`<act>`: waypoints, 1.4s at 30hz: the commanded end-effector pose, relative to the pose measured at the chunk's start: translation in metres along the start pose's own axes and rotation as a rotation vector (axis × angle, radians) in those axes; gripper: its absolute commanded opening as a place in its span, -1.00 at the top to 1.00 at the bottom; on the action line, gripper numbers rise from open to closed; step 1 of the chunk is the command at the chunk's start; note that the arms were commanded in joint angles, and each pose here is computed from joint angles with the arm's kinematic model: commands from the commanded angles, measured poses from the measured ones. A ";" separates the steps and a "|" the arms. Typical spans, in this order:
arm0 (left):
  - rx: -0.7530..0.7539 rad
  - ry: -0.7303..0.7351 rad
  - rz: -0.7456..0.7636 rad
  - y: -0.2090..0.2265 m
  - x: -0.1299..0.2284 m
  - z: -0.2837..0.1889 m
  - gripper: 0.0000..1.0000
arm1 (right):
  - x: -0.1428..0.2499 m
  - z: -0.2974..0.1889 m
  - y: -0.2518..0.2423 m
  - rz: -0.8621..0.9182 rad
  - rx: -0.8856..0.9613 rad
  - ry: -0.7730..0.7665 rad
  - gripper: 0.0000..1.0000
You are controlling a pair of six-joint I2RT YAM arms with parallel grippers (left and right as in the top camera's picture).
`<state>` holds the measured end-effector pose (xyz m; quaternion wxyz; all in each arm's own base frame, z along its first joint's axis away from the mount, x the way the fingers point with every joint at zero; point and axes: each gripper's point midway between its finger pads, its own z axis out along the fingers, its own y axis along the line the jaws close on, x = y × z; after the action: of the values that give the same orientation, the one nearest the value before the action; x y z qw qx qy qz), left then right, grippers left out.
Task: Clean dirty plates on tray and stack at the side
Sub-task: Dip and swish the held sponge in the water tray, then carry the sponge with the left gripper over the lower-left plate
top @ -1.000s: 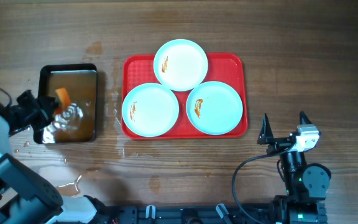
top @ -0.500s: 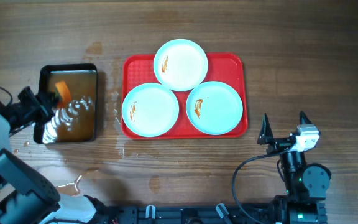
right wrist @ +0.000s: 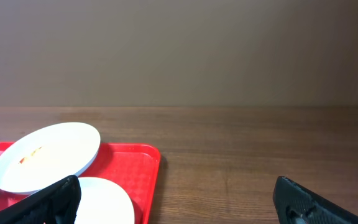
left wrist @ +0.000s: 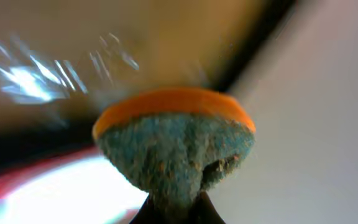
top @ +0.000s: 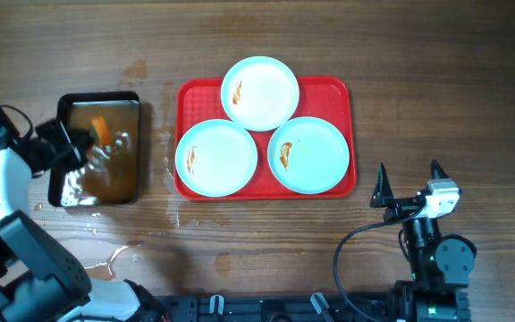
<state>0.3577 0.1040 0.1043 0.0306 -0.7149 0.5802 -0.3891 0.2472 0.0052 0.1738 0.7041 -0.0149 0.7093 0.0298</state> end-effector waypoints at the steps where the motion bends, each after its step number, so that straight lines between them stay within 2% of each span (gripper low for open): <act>1: -0.176 -0.352 0.105 0.029 -0.038 -0.010 0.92 | -0.001 0.000 0.001 -0.014 -0.011 -0.004 -1.00; 4: -0.048 -0.164 0.218 0.003 0.002 -0.011 0.92 | -0.001 0.000 0.001 -0.015 -0.010 -0.004 -0.99; 7: 0.202 -0.041 0.610 -0.047 0.059 -0.042 0.92 | -0.001 0.000 0.001 -0.015 -0.011 -0.004 -0.99; 8: 0.302 -0.062 0.711 -0.067 0.078 -0.063 0.92 | -0.001 0.000 0.001 -0.015 -0.011 -0.004 -1.00; 10: 0.393 -0.118 0.796 -0.081 0.097 -0.091 0.92 | -0.001 0.000 0.001 -0.015 -0.010 -0.004 -0.99; 12: 0.453 -0.185 0.883 -0.085 0.116 -0.117 0.92 | -0.001 0.000 0.001 -0.015 -0.011 -0.004 -0.99; 14: 0.473 -0.278 1.040 -0.085 0.134 -0.133 0.92 | -0.001 0.000 0.001 -0.015 -0.011 -0.004 -0.99; 16: 0.448 -0.343 1.206 -0.077 0.155 -0.134 0.92 | -0.001 0.000 0.001 -0.014 -0.011 -0.004 -0.99; 18: 0.392 -0.318 1.347 -0.062 0.178 -0.118 0.92 | -0.001 0.000 0.001 -0.015 -0.011 -0.004 -0.99; 20: 0.308 -0.190 1.456 -0.035 0.208 -0.082 0.92 | -0.001 0.000 0.001 -0.015 -0.011 -0.004 -0.99; 23: 0.210 -0.028 1.531 -0.002 0.241 -0.035 0.92 | -0.001 0.000 0.001 -0.015 -0.011 -0.004 -1.00; 25: 0.079 0.017 1.583 0.027 0.252 0.007 0.92 | -0.001 0.000 0.001 -0.015 -0.011 -0.004 -1.00; 29: -0.165 0.038 1.640 0.080 0.253 0.078 0.92 | -0.001 0.000 0.001 -0.015 -0.011 -0.004 -0.99; 34: -0.321 -0.006 1.678 0.113 0.235 0.139 0.92 | -0.001 0.000 0.001 -0.015 -0.011 -0.004 -1.00; 39: -0.438 -0.089 1.669 0.125 0.200 0.167 0.92 | -0.001 0.000 0.001 -0.014 -0.011 -0.004 -0.99; 42: -0.472 -0.104 1.667 0.129 0.191 0.172 0.92 | -0.001 0.000 0.001 -0.015 -0.011 -0.004 -0.99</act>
<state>0.3568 -0.1840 0.0319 0.1789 -0.0480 0.9765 -0.1105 0.2472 0.0050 0.1738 0.7041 -0.0146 0.7093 0.0296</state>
